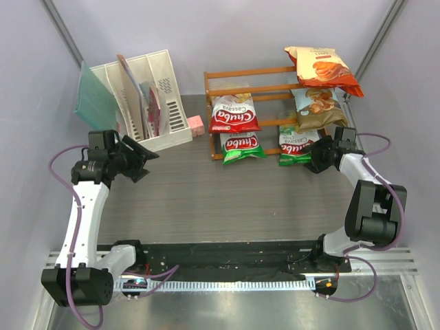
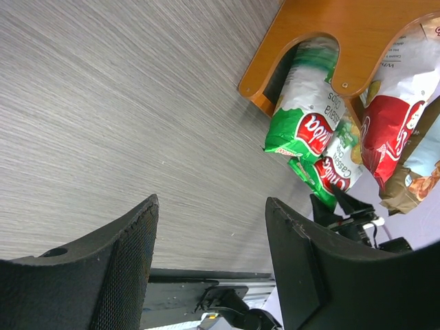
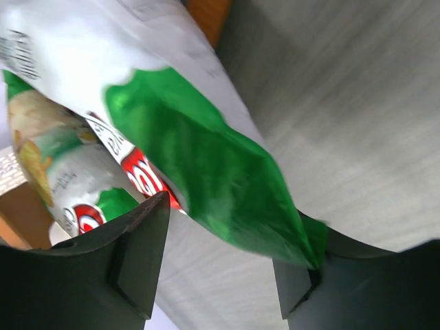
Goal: Place and organize the chips bags onto the shelf
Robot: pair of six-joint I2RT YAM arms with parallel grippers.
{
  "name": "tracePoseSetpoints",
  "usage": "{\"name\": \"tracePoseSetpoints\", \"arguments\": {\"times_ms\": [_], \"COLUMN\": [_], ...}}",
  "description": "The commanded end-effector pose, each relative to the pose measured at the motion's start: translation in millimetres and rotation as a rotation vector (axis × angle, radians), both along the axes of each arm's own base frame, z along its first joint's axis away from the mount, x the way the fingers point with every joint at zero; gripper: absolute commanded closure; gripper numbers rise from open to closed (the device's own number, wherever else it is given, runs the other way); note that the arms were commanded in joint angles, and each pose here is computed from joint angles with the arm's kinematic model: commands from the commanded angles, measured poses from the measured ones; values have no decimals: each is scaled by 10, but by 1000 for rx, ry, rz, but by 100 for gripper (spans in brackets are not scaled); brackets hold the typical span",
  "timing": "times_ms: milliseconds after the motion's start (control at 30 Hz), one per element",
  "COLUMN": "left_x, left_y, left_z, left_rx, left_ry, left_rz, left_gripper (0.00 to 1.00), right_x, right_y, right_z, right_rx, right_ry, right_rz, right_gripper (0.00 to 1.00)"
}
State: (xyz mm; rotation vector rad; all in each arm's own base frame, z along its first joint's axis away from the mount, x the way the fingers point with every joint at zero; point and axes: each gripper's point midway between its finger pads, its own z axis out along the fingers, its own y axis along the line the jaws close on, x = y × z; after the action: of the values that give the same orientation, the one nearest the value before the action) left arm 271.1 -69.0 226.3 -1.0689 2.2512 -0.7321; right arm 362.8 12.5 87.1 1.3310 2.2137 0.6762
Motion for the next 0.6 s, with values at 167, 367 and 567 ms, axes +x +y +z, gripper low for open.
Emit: {"name": "tracePoseSetpoints", "arguments": {"times_ms": [167,367,567], "left_x": [-32,-29,-25], "left_y": [4,-3,-5], "left_z": [88,87,108], "left_rx": [25,23,23], "left_ry": [-37,-37,-39], "left_rz": [-20,-22,-24], "left_gripper": [36,37,37], "right_x": [367,439,679], "right_y": [-98,-124,-59], "right_z": [147,123,87], "right_rx": [-42,-42,17], "right_ry": [-116,-133,-129], "right_rz": [16,-3,53], "right_gripper": [38,46,47]}}
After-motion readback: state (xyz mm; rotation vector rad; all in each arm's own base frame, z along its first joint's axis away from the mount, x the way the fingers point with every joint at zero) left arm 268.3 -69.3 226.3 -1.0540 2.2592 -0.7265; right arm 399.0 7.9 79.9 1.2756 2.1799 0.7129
